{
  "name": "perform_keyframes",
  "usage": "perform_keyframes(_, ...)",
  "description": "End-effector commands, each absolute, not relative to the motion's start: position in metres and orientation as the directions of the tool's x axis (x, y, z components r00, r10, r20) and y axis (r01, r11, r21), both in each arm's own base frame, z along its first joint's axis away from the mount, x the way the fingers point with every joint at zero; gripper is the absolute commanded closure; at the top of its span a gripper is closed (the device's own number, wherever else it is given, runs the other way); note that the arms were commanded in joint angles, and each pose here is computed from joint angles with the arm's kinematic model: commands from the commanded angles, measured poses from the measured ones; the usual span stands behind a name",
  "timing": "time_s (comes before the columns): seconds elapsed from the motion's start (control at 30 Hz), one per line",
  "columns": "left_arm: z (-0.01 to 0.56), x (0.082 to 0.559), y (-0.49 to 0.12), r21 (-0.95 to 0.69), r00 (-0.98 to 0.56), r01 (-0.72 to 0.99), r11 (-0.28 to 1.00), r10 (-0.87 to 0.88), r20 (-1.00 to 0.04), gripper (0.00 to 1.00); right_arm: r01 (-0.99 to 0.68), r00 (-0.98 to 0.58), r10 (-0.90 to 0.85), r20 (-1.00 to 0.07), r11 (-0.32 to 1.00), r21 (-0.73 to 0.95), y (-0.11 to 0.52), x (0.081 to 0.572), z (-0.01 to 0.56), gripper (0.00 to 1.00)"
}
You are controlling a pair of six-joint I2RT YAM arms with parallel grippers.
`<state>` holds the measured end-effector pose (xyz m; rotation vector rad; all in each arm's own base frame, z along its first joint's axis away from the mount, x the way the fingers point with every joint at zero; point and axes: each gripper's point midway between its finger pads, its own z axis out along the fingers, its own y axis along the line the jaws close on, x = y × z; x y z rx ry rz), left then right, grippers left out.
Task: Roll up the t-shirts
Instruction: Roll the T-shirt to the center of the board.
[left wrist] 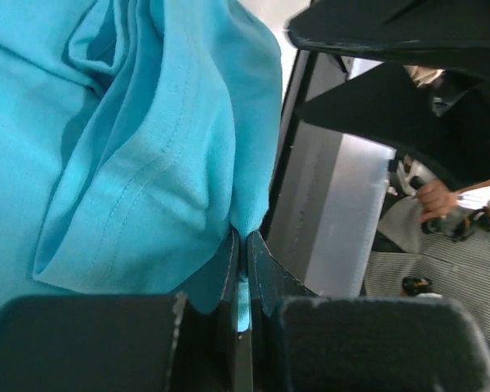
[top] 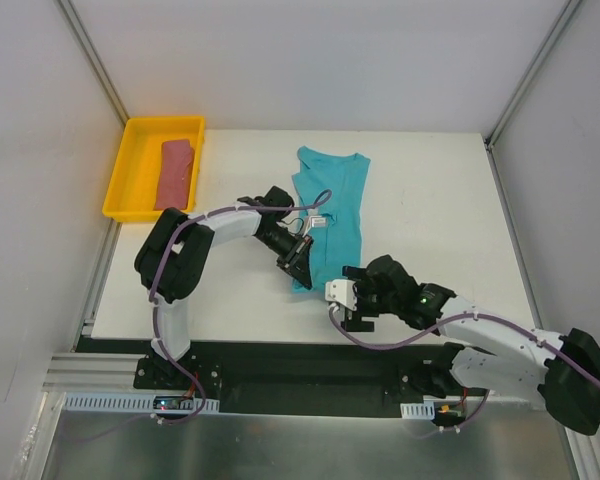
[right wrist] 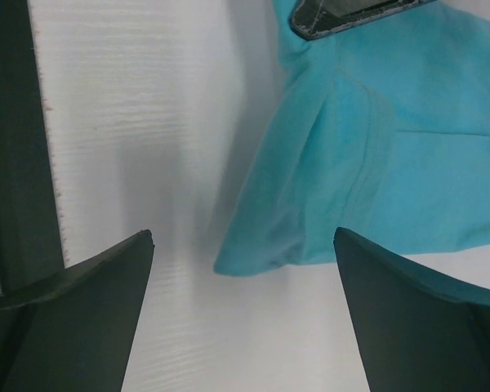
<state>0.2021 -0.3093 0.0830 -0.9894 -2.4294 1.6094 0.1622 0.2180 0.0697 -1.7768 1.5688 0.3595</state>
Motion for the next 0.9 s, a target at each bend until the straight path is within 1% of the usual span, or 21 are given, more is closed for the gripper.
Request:
perform_keyframes(0.0,0.107,0.200,-0.314,-0.908,-0.824,0.381,0.172,0.510,-0.249,1.00,-0.898,0.239,-0.717,-0.655,0.093,-0.429,0.235,0.190,0.082,0.04)
perform_keyframes(0.1,0.107,0.202,-0.312,-0.916,-0.833,0.365,0.164,0.498,-0.243,1.00,-0.890,0.244,-0.724,-0.645,0.098,-0.446,0.238,0.194,0.077,0.05)
perform_keyframes(0.2,0.108,0.206,-0.308,-0.929,-0.850,0.332,0.163,0.479,-0.220,1.00,-0.892,0.242,-0.731,-0.638,0.092,-0.443,0.240,0.194,0.068,0.09)
perform_keyframes(0.4,0.111,0.212,-0.302,-0.937,-0.864,0.315,0.154,0.455,-0.215,1.00,-0.877,0.276,-0.758,-0.591,0.053,-0.478,0.244,0.198,0.057,0.23)
perform_keyframes(0.43,0.111,0.213,-0.300,-0.938,-0.868,0.311,0.152,0.447,-0.215,1.00,-0.883,0.291,-0.766,-0.573,0.015,-0.469,0.243,0.194,0.053,0.30)
perform_keyframes(0.5,0.114,0.215,-0.298,-0.938,-0.870,0.313,0.147,0.440,-0.221,1.00,-0.887,0.298,-0.779,-0.551,-0.014,-0.461,0.244,0.194,0.049,0.42)
perform_keyframes(0.53,0.113,0.216,-0.296,-0.937,-0.872,0.314,0.151,0.436,-0.221,1.00,-0.891,0.290,-0.786,-0.547,-0.013,-0.454,0.244,0.194,0.048,0.53)
perform_keyframes(0.6,0.112,0.216,-0.295,-0.933,-0.870,0.326,0.154,0.435,-0.233,1.00,-0.891,0.283,-0.792,-0.541,-0.008,-0.454,0.245,0.198,0.048,0.62)
perform_keyframes(0.63,0.108,0.217,-0.293,-0.924,-0.870,0.338,0.178,0.435,-0.234,1.00,-0.893,0.273,-0.792,-0.547,0.004,-0.451,0.244,0.201,0.049,0.70)
perform_keyframes(0.7,0.105,0.217,-0.287,-0.900,-0.865,0.377,0.220,0.431,-0.257,0.85,-0.902,0.263,-0.781,-0.567,0.010,-0.432,0.247,0.200,0.053,0.76)
perform_keyframes(0.73,0.103,0.218,-0.284,-0.877,-0.857,0.412,0.245,0.432,-0.282,0.81,-0.909,0.251,-0.781,-0.571,0.012,-0.417,0.247,0.200,0.058,0.81)
perform_keyframes(0.77,0.108,0.224,-0.277,-0.824,-0.836,0.488,0.288,0.427,-0.345,0.75,-0.919,0.235,-0.784,-0.575,0.014,-0.395,0.245,0.197,0.059,0.83)
perform_keyframes(0.8,0.104,0.223,-0.268,-0.779,-0.811,0.542,0.315,0.438,-0.388,0.68,-0.925,0.218,-0.785,-0.580,0.024,-0.380,0.244,0.196,0.060,0.85)
perform_keyframes(0.83,0.106,0.223,-0.263,-0.728,-0.780,0.600,0.332,0.447,-0.438,0.64,-0.938,0.193,-0.782,-0.592,0.031,-0.346,0.242,0.195,0.065,0.87)
perform_keyframes(0.87,0.126,0.225,-0.257,-0.641,-0.709,0.697,0.322,0.443,-0.548,0.60,-0.946,0.174,-0.781,-0.600,0.037,-0.323,0.241,0.194,0.067,0.88)
